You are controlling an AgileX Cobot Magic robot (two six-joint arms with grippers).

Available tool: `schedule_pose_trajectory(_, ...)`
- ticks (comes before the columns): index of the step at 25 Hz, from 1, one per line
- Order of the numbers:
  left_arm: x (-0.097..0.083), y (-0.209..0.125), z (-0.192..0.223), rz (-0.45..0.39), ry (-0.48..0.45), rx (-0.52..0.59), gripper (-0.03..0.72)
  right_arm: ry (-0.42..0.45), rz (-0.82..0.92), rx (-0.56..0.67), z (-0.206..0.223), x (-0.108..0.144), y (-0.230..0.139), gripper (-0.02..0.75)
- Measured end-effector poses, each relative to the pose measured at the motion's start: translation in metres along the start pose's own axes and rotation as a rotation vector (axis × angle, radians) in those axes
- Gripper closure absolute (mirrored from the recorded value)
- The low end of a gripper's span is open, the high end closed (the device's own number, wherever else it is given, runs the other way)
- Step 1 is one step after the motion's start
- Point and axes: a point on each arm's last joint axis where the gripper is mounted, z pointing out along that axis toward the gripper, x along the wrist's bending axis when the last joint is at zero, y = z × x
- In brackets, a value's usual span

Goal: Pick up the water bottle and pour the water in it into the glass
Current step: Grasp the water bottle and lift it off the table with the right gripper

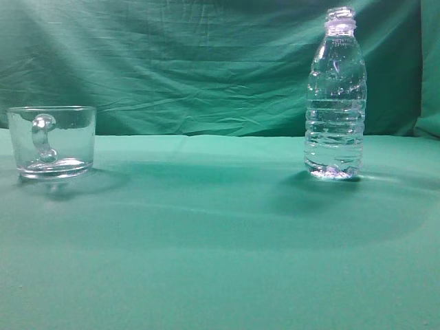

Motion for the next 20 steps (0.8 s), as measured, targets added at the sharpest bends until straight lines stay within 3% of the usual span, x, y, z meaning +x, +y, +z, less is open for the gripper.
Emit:
schedule_pose_trajectory(7, 0.000, 0.000, 0.000, 0.000, 0.000, 0.000, 0.688, 0.044, 0.049, 0.117, 0.049, 0.004, -0.008, 0.161)
schedule_pose_trajectory(9, 0.000, 0.000, 0.000, 0.000, 0.000, 0.000, 0.688, 0.078, 0.034, 0.116, 0.060, 0.007, -0.010, 0.085)
schedule_pose_trajectory(12, 0.000, 0.000, 0.000, 0.000, 0.000, 0.000, 0.688, 0.124, 0.063, 0.108, 0.074, 0.011, -0.016, 0.093)
schedule_pose_trajectory(13, 0.000, 0.000, 0.000, 0.000, 0.000, 0.000, 0.688, 0.132, 0.084, 0.104, 0.079, 0.012, -0.019, 0.050)
schedule_pose_trajectory(20, 0.000, 0.000, 0.000, 0.000, 0.000, 0.000, 0.688, 0.167, 0.140, 0.104, 0.120, 0.016, -0.038, 0.066)
